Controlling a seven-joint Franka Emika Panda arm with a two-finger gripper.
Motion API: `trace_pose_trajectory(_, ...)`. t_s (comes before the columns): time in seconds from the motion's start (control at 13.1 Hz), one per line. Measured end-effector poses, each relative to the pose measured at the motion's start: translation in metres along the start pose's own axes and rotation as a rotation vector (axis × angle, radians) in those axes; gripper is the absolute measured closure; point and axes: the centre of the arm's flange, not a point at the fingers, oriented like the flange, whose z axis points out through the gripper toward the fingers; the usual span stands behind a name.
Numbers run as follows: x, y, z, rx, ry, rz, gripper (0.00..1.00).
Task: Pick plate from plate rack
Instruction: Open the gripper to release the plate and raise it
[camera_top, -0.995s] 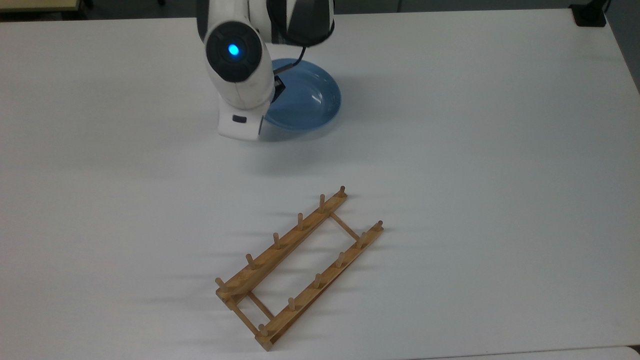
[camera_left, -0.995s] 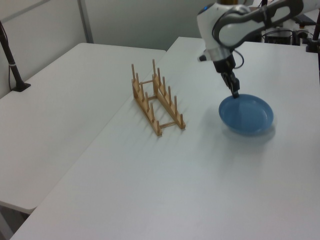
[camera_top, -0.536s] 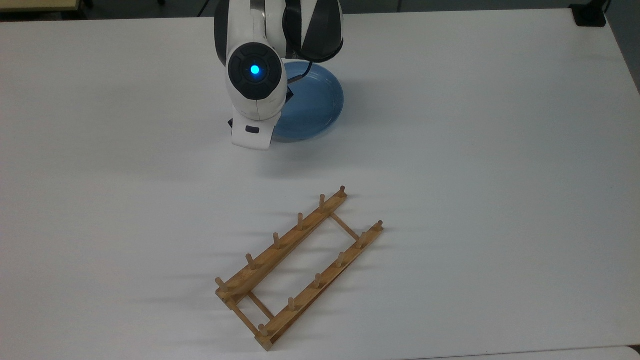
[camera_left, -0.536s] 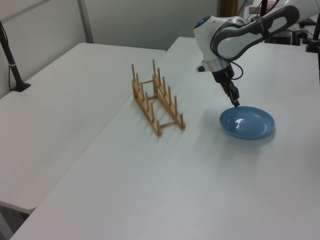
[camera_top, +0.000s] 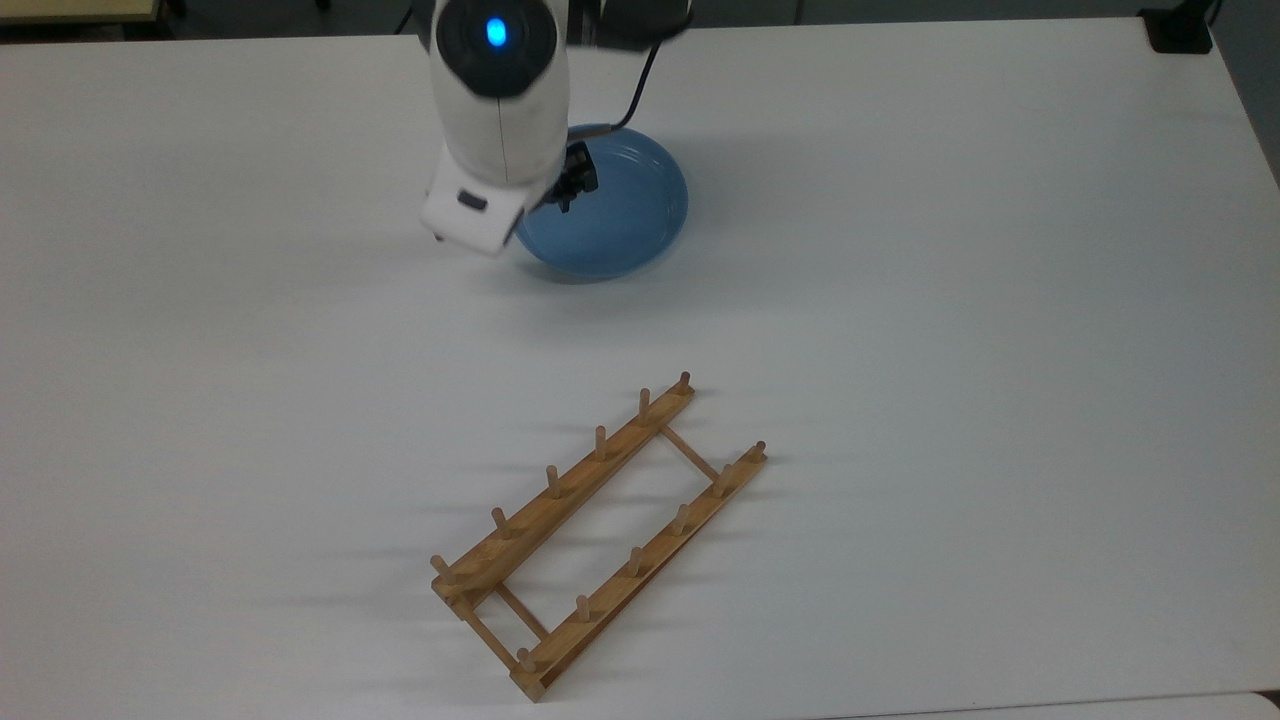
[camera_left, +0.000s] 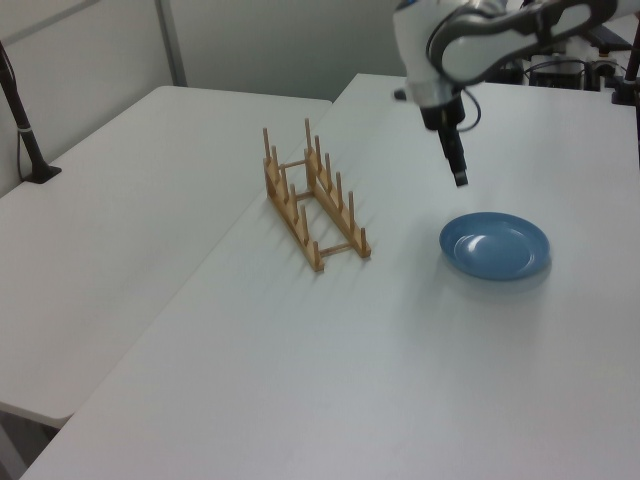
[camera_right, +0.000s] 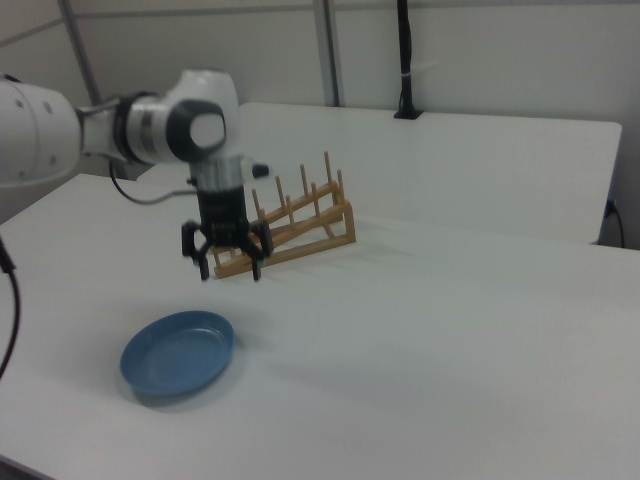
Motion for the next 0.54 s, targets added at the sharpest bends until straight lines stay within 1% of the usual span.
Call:
trace_pose_trajectory(0.15, -0.018, -0.002, -0.042, -0.021, 0.071, 0.147, 0.00)
trace_pose_trajectory(0.23, -0.034, -0.005, -0.071, -0.030, 0.122, 0.248, 0.00)
trace_pose_trajectory(0.31, -0.048, -0.007, -0.095, -0.036, 0.165, 0.318, 0.00)
trace_pose_trajectory(0.46, -0.075, -0.008, -0.129, 0.005, 0.232, 0.388, 0.00)
trace_pose_trajectory(0.54, -0.089, -0.004, -0.138, 0.018, 0.239, 0.408, 0.00)
